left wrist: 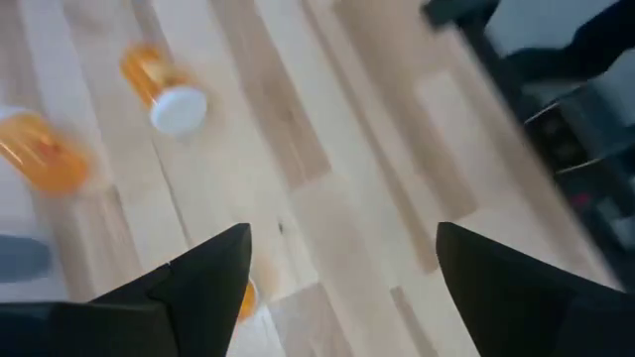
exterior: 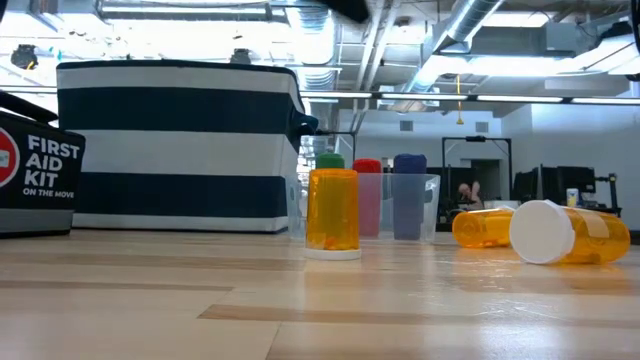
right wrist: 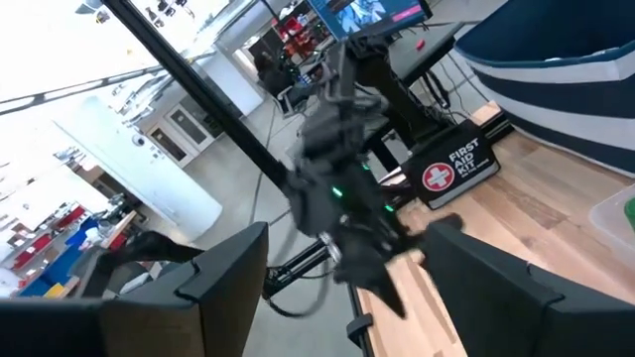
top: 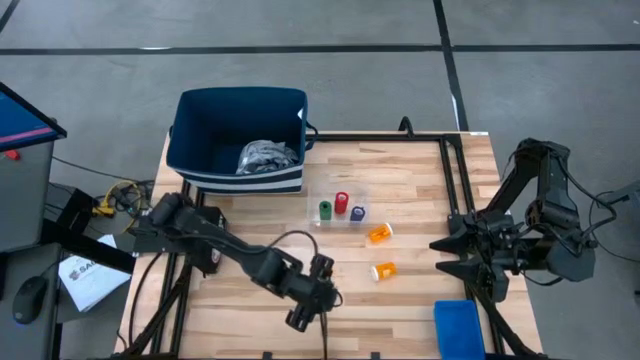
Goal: Pick & place medical supplies in basket/bin
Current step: Put the bottom left orange pill bottle into the blue basket
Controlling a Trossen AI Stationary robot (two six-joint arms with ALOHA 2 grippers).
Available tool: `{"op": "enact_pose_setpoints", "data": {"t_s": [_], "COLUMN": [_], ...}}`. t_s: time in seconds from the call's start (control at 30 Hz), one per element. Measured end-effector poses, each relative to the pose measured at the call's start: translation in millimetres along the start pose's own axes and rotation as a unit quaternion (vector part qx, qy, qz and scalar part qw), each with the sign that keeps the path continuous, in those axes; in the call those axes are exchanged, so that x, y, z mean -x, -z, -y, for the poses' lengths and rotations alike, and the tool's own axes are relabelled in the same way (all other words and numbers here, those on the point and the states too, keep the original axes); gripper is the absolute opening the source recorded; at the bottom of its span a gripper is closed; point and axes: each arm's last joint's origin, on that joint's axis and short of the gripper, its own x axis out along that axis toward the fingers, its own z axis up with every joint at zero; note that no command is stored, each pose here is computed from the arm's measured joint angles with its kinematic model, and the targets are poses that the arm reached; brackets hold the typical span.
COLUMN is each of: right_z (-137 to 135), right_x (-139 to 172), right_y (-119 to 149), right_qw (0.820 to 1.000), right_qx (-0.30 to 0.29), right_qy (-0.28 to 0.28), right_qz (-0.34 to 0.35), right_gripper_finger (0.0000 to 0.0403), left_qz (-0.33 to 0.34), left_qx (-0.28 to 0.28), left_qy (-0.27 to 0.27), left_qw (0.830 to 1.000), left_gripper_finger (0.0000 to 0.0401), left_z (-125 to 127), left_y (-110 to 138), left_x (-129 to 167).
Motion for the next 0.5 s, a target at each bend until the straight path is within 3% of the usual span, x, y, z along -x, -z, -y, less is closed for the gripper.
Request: {"op": "enact_pose_setpoints", "data": {"t_s": [0.17,0.4,0.5], "right_z": [-1,-4,-5], "right_x": [-1,-7,-10], "right_y": [3,11,14], "right_qw": [1.0,1.0,1.0], "right_qx": [0.003,0.01,0.006], "right_qy": [-0.003,0.004,0.008], "right_qz": [-0.007,-0.008,-0.006], "right_gripper_finger": [0.0271,0.0271,0.0271], "left_qz": [-0.035,0.004,0.011], "left_qx": [0.01,0.082,0.121], "left_qy": [-0.038,-0.094,-0.091], "left_qw": [0.999,0.992,0.988], "left_gripper_finger": [0.0313,0.0313,0.0313], "left_z": [-3,-29,-42], "left_y": [28,46,52], "left_x": [-31,-34,-35]}}
